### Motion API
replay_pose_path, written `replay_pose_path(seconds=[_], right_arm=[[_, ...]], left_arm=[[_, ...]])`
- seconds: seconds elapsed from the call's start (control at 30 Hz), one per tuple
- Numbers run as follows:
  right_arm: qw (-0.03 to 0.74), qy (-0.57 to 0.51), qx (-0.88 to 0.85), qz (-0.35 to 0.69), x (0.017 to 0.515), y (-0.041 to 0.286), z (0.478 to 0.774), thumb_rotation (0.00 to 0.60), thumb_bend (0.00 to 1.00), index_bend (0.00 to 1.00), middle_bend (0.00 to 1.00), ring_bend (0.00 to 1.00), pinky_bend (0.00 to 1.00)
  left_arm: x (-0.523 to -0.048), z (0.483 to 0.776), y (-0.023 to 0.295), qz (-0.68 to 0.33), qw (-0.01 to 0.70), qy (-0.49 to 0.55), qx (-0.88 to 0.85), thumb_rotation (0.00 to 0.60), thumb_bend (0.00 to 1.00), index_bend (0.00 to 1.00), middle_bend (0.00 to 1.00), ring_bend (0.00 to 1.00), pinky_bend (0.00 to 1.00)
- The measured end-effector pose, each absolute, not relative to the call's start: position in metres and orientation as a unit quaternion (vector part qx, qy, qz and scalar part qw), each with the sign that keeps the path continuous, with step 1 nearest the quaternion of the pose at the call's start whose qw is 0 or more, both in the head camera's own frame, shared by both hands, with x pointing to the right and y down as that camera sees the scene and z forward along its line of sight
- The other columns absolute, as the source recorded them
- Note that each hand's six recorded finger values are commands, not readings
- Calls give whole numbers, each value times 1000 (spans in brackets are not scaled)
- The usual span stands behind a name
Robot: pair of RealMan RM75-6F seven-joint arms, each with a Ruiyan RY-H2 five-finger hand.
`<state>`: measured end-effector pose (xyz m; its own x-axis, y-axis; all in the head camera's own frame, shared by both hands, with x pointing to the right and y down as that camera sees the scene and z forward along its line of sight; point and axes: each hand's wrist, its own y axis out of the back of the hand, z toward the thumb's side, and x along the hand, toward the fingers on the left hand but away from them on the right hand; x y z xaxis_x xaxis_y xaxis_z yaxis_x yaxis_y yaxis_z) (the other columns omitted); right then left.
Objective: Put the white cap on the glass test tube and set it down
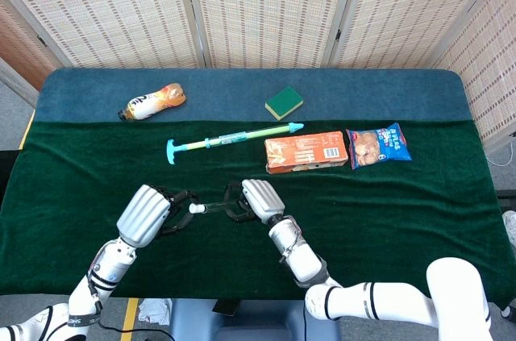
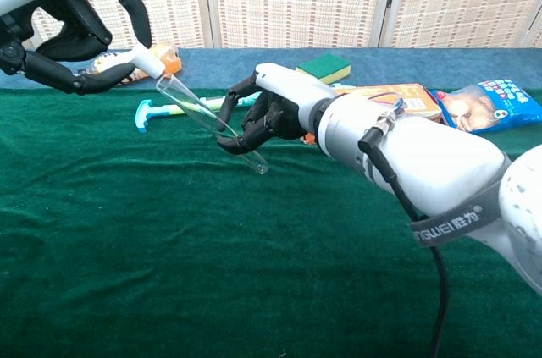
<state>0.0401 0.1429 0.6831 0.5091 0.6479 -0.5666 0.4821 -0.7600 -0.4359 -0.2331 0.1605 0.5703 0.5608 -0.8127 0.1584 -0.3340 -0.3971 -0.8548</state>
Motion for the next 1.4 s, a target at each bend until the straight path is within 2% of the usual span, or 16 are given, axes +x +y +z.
replay_pose_path(seconds=[1.4], right_arm=[[97,-337,-866,356,25,147,679,600,852,913,964,1000,1000]], left_arm=[[-227,581,166,-299,419,359,-778,600,462,578,993,912,867]])
